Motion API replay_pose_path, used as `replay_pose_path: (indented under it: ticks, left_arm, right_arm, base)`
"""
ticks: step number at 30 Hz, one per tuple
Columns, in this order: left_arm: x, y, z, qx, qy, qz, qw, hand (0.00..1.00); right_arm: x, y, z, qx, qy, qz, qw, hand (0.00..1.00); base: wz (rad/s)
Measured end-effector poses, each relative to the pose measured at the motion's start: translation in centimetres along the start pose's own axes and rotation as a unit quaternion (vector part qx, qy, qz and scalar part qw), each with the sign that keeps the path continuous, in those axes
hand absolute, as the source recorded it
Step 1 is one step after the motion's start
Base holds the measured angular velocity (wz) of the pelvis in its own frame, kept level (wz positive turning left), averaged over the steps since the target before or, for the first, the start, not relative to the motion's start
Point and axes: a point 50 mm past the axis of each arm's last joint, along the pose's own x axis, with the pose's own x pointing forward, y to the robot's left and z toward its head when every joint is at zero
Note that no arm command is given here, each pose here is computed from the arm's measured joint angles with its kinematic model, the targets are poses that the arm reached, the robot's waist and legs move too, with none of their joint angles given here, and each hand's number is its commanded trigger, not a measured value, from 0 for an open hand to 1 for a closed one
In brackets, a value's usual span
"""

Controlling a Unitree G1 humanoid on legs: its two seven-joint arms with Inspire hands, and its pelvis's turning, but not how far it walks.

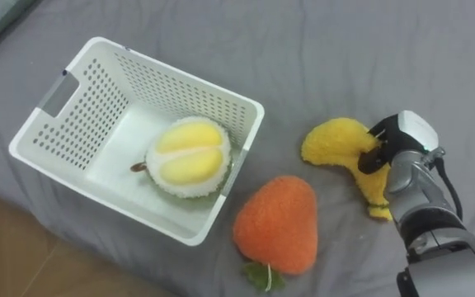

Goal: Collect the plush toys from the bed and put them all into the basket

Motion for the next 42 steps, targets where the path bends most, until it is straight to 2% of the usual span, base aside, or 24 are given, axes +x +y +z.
replay_pose_path:
  ticks: [12,19,23,25,28,30,35,42]
  left_arm:
    - [-0.2,0.8,0.4,-0.002,-0.005,-0.007,1.0,0.0]
    - [-0.4,1.5,-0.1,-0.005,-0.001,0.002,1.0,0.0]
    - [-0.7,2.3,-0.9,-0.003,0.006,0.013,1.0,0.0]
    - [-0.8,2.6,-1.2,-0.007,0.006,0.02,1.0,0.0]
    - [-0.9,3.0,-1.2,-0.023,0.001,0.028,0.999,0.0]
    - [-1.1,3.2,-0.9,-0.031,-0.018,0.033,0.999,0.0]
    - [-0.9,2.5,-0.3,-0.034,-0.031,0.026,0.999,0.0]
    - [-0.7,1.5,-1.2,-0.035,-0.02,0.017,0.999,0.0]
  right_arm:
    - [-0.2,0.3,-0.7,-0.016,0.004,-0.001,1.0,1.0]
    - [-0.4,0.7,-1.2,0.039,0.019,0.002,0.999,1.0]
    - [-0.5,-0.1,1.8,0.057,-0.051,-0.015,0.997,1.0]
    - [-1.2,-0.5,4.2,0.075,-0.116,-0.026,0.99,1.0]
    - [-2.1,-0.9,6.0,0.092,-0.165,-0.033,0.981,1.0]
    - [-4.0,-1.2,7.8,0.113,-0.228,-0.043,0.966,1.0]
    - [-5.5,-2.1,9.5,0.116,-0.28,-0.06,0.951,1.0]
    - [-7.1,-3.5,11.7,0.13,-0.327,-0.081,0.932,1.0]
  base:
    - [0.04]
    - [0.07]
    - [-0.04]
    - [-0.13]
    - [-0.07]
    - [-0.09]
    - [-0.02]
    - [-0.07]
